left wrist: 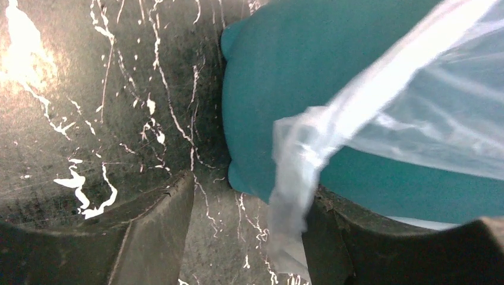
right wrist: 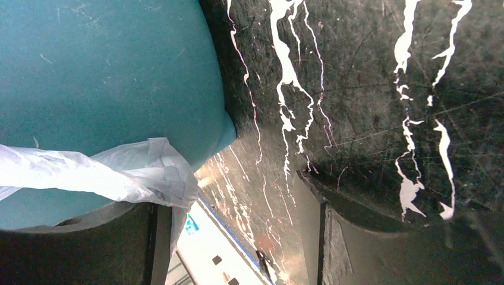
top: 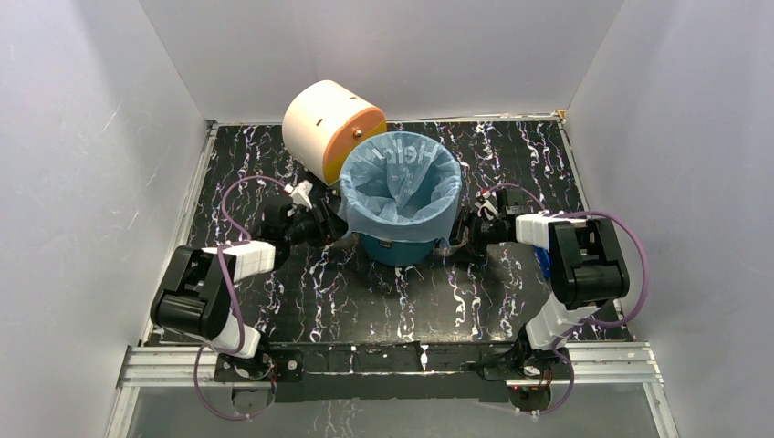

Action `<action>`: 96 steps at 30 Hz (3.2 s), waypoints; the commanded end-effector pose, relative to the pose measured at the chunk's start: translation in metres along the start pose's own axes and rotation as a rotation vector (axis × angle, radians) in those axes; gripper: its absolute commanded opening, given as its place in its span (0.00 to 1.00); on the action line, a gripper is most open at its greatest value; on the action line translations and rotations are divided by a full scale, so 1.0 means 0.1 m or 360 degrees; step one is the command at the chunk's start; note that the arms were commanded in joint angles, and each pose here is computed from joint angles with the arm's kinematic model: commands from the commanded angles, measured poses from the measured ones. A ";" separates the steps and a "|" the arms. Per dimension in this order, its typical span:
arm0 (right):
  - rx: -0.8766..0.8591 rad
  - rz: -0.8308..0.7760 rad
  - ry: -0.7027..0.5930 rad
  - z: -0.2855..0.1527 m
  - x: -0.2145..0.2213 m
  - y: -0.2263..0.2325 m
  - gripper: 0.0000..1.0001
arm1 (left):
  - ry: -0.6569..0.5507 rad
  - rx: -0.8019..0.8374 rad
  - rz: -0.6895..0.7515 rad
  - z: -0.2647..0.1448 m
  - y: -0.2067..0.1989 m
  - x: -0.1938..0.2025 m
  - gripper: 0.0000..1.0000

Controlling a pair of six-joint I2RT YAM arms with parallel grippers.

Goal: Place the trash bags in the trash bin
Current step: Place the trash bag in the trash bin.

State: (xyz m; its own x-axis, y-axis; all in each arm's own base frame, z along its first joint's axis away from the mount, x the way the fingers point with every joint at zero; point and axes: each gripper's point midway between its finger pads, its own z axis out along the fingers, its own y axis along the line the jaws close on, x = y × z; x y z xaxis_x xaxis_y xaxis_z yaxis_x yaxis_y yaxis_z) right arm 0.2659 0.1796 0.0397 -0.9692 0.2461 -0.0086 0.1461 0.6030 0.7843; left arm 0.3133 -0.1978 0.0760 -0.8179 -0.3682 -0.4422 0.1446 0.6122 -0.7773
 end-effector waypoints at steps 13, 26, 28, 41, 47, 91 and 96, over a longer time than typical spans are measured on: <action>0.0576 -0.0210 -0.0914 -0.91 -0.50 -0.02 0.85 | -0.0123 -0.0093 0.0205 -0.21 -0.06 -0.16 0.64; 0.0193 -0.0206 -0.0721 -0.64 -0.73 0.52 0.83 | -0.0102 -0.0123 0.0206 -0.15 -0.23 -0.45 0.60; 0.0084 -0.0198 -0.0554 -0.47 -0.67 0.56 0.82 | -0.0056 -0.0144 0.0191 -0.12 -0.15 -0.37 0.58; 0.0261 -0.0126 -0.0538 -0.54 -0.64 0.36 0.79 | -0.0119 -0.0165 0.0135 -0.14 0.04 -0.19 0.56; 0.0077 -0.0157 -0.0690 -0.69 -0.63 0.55 0.81 | -0.0119 -0.0131 0.0193 -0.18 -0.08 -0.27 0.61; 0.0101 -0.0074 -0.0664 -0.51 -1.58 0.57 0.74 | -0.0065 -0.0299 0.0272 -0.12 0.07 -0.40 0.71; 0.0084 -0.0178 -0.0399 -0.01 -1.36 0.69 0.74 | -0.0052 -0.0244 0.0250 -0.14 0.04 -0.31 0.71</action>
State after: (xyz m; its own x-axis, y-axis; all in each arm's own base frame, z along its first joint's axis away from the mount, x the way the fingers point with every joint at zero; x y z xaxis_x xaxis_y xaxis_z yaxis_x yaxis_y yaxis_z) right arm 0.4132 0.1397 0.0780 -0.8423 0.4824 -0.2405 0.1946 0.6882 0.6989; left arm 0.3370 -0.1726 0.0881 -0.7699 -0.2936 -0.5666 0.1547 0.7755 -0.6121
